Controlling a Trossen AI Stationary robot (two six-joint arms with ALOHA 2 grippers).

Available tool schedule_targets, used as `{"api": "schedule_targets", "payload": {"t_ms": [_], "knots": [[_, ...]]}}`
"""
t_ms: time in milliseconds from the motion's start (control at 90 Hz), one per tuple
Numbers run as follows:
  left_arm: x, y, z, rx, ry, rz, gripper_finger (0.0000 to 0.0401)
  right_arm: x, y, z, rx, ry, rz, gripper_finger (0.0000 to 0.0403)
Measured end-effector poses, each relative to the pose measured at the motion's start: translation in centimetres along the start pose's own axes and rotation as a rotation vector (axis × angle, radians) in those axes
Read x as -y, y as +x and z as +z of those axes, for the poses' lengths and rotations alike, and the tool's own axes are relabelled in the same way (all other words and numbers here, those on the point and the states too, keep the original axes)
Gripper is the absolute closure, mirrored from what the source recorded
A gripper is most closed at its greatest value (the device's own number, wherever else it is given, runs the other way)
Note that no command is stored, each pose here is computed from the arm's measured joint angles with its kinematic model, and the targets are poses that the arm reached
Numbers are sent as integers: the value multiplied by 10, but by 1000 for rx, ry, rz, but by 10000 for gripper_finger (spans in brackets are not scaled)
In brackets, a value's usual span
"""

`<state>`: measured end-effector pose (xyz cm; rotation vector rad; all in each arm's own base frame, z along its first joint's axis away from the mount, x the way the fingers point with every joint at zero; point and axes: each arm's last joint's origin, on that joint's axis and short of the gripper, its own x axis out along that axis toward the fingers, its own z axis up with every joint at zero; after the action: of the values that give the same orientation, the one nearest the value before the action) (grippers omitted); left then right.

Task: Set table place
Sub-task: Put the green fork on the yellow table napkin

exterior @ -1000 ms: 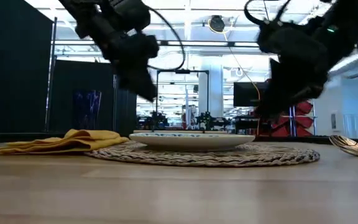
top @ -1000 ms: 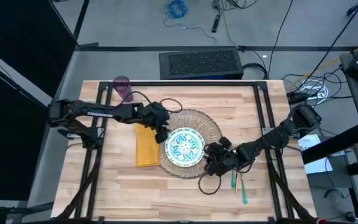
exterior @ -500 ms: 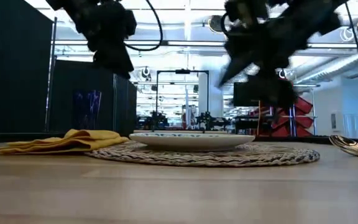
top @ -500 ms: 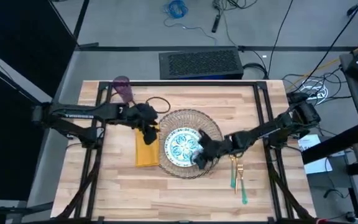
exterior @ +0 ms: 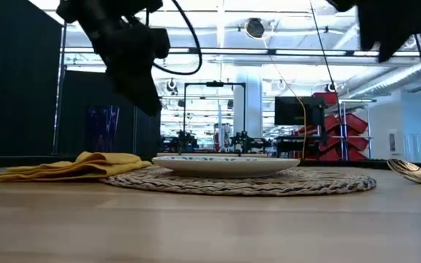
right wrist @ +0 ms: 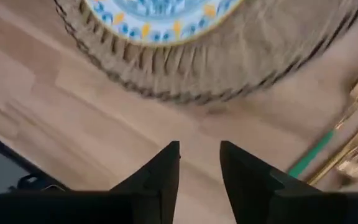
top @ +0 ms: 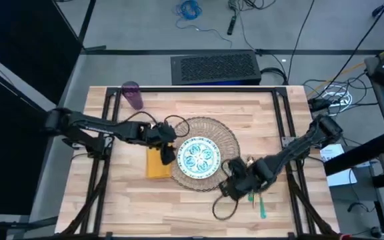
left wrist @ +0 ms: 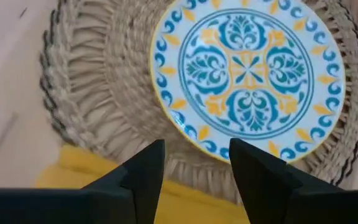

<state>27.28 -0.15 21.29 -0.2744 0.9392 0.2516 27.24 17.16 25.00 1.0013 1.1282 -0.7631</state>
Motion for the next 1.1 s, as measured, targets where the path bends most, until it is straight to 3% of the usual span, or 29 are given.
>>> {"api": "schedule_targets", "payload": {"t_ms": [111, 200, 333, 622, 944, 1100], "knots": [[2, 2, -1, -5, 10, -3, 235, 0, 24, -29, -73, 44, -99, 302], [3, 2, 0, 2, 10, -6, 235, 1, 33, -48, -100, 69, -109, 297], [3, 2, 0, 8, 34, -7, 235, 6, 32, -62, -92, 103, -121, 281], [2, 2, 1, 12, 33, 0, 235, 39, 17, -89, -68, 126, -310, 255], [4, 1, 6, 63, 26, -28, 235, 62, 42, -87, -33, 96, -381, 273], [4, 1, 6, 58, 33, -40, 235, 87, 69, -80, -63, 130, -317, 281]]}}
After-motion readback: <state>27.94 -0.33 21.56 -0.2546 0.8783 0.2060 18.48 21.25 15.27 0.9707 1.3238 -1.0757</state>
